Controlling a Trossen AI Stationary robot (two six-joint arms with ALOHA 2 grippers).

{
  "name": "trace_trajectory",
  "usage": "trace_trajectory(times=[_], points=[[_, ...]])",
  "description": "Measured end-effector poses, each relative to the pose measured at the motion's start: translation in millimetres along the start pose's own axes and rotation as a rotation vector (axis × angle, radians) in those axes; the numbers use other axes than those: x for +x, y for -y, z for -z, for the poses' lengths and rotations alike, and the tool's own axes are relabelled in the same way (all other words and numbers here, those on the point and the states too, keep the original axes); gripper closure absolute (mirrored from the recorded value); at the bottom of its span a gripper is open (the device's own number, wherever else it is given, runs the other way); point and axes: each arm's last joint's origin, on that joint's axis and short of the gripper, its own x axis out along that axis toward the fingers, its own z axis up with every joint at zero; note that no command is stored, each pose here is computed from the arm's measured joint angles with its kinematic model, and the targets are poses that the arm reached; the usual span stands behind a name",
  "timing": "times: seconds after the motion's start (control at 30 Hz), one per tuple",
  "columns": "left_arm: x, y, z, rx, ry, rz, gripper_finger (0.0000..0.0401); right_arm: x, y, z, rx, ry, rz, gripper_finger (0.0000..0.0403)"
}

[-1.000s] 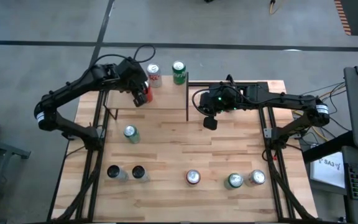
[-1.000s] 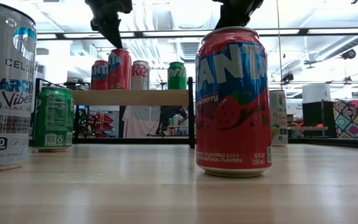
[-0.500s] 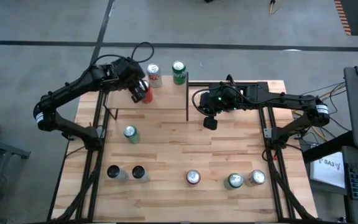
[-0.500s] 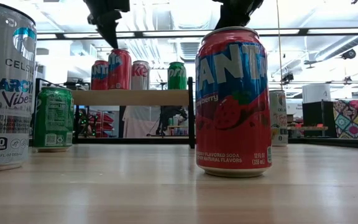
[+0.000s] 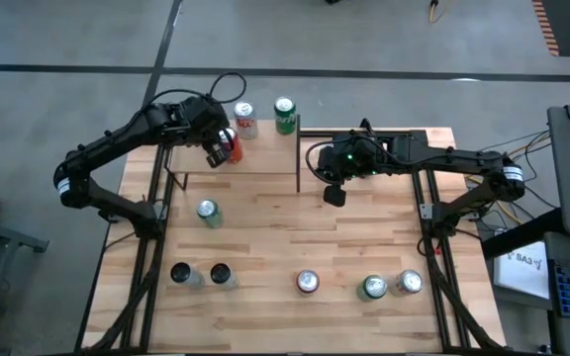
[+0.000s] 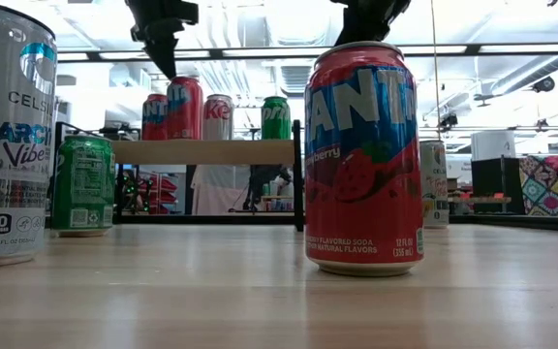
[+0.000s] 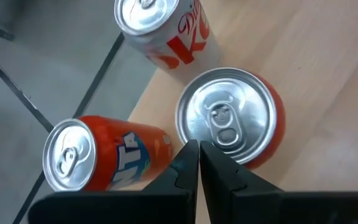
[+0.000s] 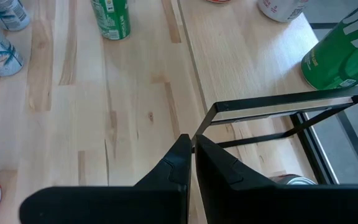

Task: Place canned beverage on shelf
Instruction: Put the top red soda can aligned with the other red soda can on the shelf

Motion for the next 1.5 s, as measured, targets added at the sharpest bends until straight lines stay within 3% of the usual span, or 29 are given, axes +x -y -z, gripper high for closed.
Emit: trace_trajectory(times=[0.23, 1.0, 1.23, 1.4, 1.5], points=[[-2.2, 1.9, 1.7, -0.014, -0.002, 0.05, 0.0401, 0.1, -0.1, 0.1, -0.001, 0.0, 0.0, 0.039], [-6.7, 0.4, 3.0, -0.037, 0.019, 0.058, 0.0401, 0.2, -0.1, 0.2, -0.002, -0.001, 0.0, 0.039], [-17.4, -3.6, 3.4, -0.055, 0.098, 0.056, 0.0401, 0.2, 0.0, -0.7, -0.001, 0.009, 0.0, 0.039], [-24.2, 1.3, -3.9, -0.06, 0.212, 0.205, 0.0401, 0.0, 0.2, -3.0, -0.001, 0.033, 0.002, 0.039], [-21.0, 6.3, -10.9, -0.054, 0.243, 0.235, 0.0401, 0.0, 0.2, -3.1, -0.001, 0.034, 0.002, 0.039]])
